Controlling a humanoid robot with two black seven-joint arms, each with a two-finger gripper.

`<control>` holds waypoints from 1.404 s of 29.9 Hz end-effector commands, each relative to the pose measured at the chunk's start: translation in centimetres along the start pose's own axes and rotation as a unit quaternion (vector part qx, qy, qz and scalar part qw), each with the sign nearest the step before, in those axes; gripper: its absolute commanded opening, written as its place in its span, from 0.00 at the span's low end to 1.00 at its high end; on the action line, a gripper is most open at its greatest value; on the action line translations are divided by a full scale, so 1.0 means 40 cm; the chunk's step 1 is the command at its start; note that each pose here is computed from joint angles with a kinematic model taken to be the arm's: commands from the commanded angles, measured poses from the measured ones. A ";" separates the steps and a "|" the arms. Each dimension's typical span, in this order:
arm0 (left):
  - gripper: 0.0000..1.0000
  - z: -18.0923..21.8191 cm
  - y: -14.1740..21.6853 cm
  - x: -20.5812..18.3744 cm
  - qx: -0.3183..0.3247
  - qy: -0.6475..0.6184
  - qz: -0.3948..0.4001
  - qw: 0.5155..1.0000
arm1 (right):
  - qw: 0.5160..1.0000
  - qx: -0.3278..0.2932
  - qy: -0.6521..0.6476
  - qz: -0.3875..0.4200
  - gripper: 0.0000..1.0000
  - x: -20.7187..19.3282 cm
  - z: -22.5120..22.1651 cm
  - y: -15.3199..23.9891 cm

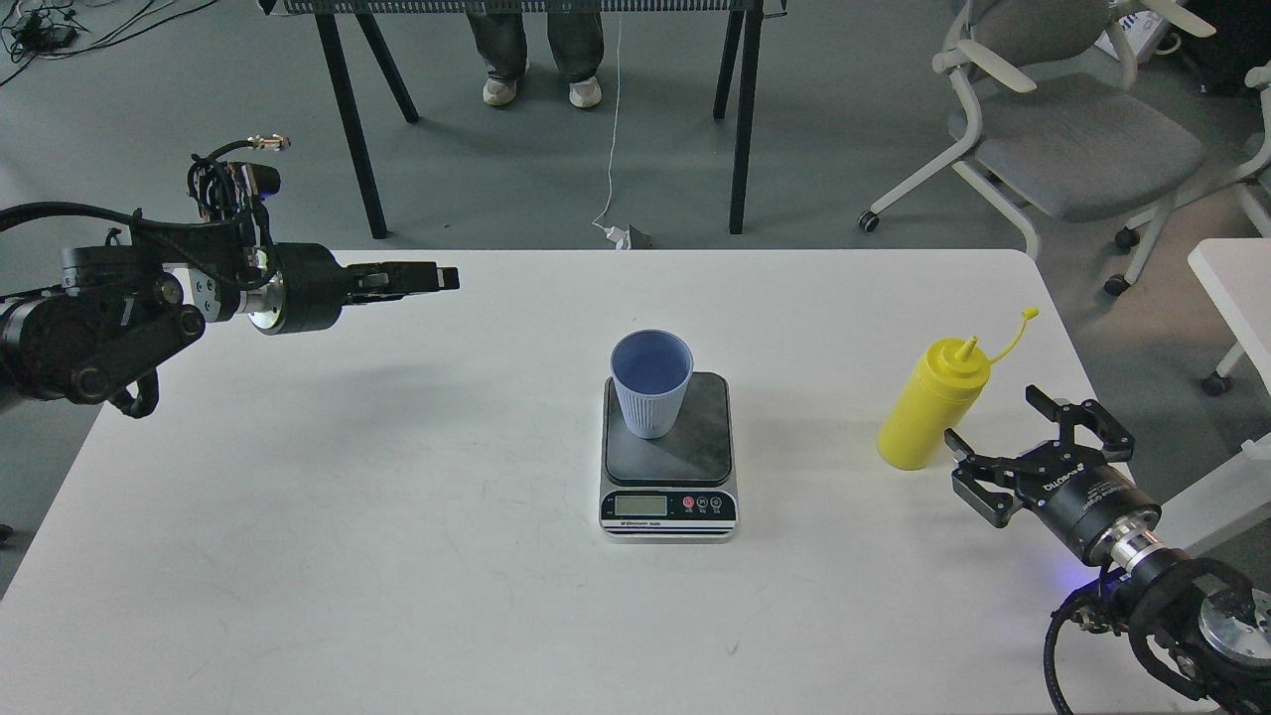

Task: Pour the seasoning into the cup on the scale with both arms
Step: 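Close the right gripper around the yellow bottle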

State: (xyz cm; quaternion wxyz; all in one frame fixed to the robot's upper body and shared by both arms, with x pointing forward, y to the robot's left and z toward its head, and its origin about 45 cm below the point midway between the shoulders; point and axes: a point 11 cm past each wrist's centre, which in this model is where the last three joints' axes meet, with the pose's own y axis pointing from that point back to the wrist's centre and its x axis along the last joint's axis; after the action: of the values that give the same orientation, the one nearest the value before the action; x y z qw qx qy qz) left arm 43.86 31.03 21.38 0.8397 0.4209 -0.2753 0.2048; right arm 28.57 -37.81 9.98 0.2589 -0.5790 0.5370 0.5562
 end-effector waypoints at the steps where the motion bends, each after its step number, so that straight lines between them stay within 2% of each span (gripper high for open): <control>1: 0.73 -0.001 -0.001 -0.003 0.000 0.001 -0.001 1.000 | 1.000 -0.001 -0.001 -0.006 0.99 -0.007 0.006 -0.018; 33: 0.73 -0.013 -0.001 -0.019 0.004 0.006 -0.005 1.000 | 1.000 -0.009 0.006 -0.021 0.99 -0.022 0.052 -0.094; 42: 0.73 -0.011 -0.002 -0.020 0.002 0.006 -0.005 1.000 | 0.999 -0.016 0.016 -0.027 0.94 -0.032 0.061 -0.104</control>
State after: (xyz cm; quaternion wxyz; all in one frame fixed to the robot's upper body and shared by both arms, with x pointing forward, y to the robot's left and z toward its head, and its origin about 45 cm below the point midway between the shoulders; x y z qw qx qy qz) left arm 43.42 31.25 20.61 0.8413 0.4232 -0.2677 0.2035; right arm 31.70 -34.28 9.35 0.2587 -0.6031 0.5183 0.5484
